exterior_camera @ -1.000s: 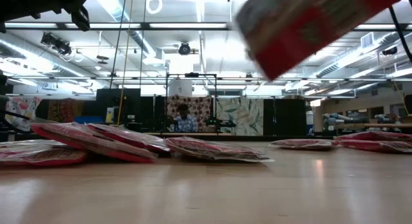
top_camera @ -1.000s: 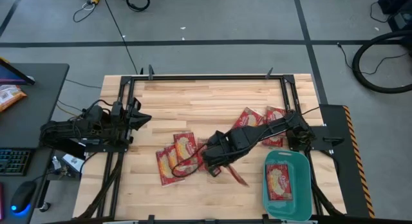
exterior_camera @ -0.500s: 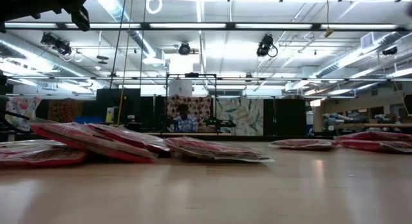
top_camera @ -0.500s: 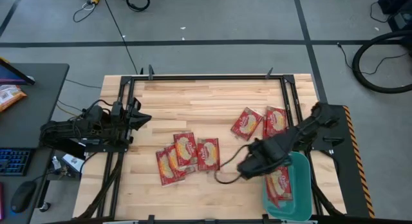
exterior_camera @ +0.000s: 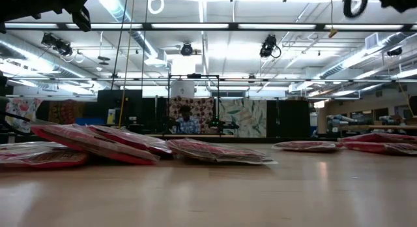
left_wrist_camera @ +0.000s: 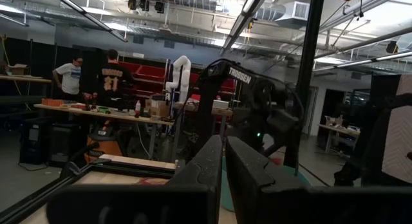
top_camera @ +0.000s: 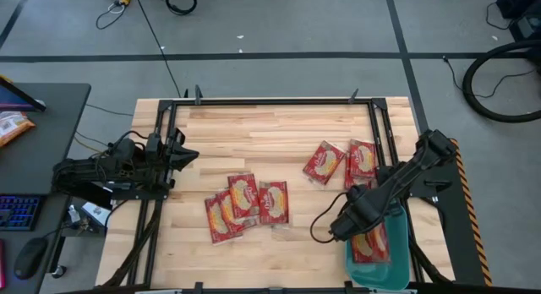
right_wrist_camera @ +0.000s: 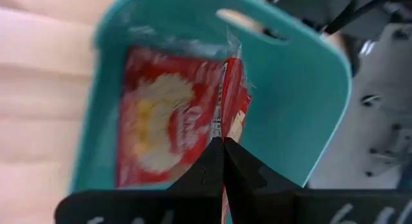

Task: Sort popcorn bags into baskets
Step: Put the red popcorn into the green bin

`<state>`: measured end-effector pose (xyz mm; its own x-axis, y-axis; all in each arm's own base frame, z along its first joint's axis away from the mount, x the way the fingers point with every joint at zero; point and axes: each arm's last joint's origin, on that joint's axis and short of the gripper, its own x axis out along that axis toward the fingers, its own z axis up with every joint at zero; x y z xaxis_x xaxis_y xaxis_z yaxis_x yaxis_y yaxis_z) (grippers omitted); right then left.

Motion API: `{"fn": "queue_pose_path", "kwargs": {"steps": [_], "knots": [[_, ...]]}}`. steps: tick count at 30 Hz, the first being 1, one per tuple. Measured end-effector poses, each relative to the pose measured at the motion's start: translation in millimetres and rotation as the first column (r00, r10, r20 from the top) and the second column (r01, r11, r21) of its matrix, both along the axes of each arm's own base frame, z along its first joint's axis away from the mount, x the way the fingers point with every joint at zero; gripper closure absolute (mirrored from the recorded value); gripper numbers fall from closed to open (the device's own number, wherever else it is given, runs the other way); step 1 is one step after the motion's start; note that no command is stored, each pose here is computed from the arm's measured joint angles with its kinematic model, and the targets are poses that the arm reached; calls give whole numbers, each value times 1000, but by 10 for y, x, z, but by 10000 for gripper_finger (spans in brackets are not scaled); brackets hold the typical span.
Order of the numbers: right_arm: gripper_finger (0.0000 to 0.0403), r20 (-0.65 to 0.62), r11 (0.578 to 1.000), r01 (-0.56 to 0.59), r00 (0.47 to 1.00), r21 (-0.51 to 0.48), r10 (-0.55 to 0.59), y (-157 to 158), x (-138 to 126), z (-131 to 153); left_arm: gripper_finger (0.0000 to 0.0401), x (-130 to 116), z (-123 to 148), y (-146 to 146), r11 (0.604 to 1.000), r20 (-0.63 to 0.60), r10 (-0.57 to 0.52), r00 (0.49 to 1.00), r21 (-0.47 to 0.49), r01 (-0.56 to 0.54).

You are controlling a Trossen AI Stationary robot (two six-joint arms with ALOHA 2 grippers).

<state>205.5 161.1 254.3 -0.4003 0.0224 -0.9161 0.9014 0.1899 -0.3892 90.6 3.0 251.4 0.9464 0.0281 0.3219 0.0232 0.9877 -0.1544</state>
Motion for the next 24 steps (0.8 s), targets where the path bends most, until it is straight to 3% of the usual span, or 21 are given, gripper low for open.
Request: {"fn": "queue_pose_path", "kwargs": {"steps": [6, 12, 20, 24], "knots": [[377, 48, 997, -70, 996, 27, 69, -1, 14, -218, 374, 0, 0, 0, 1000, 0, 0, 1000, 0, 0], [338, 18, 994, -17, 1000, 111, 15, -14, 47, -250, 374, 0, -1, 0, 1000, 0, 0, 1000, 0, 0], [331, 43, 994, 32, 998, 108, -37, -108, 188, 175, 374, 0, 1, 0, 1000, 0, 0, 1000, 0, 0], [331, 243, 1000, -2, 970, -14, 5, -161, 325, 410, 374, -1, 1, 0, 1000, 0, 0, 1000, 0, 0]]}}
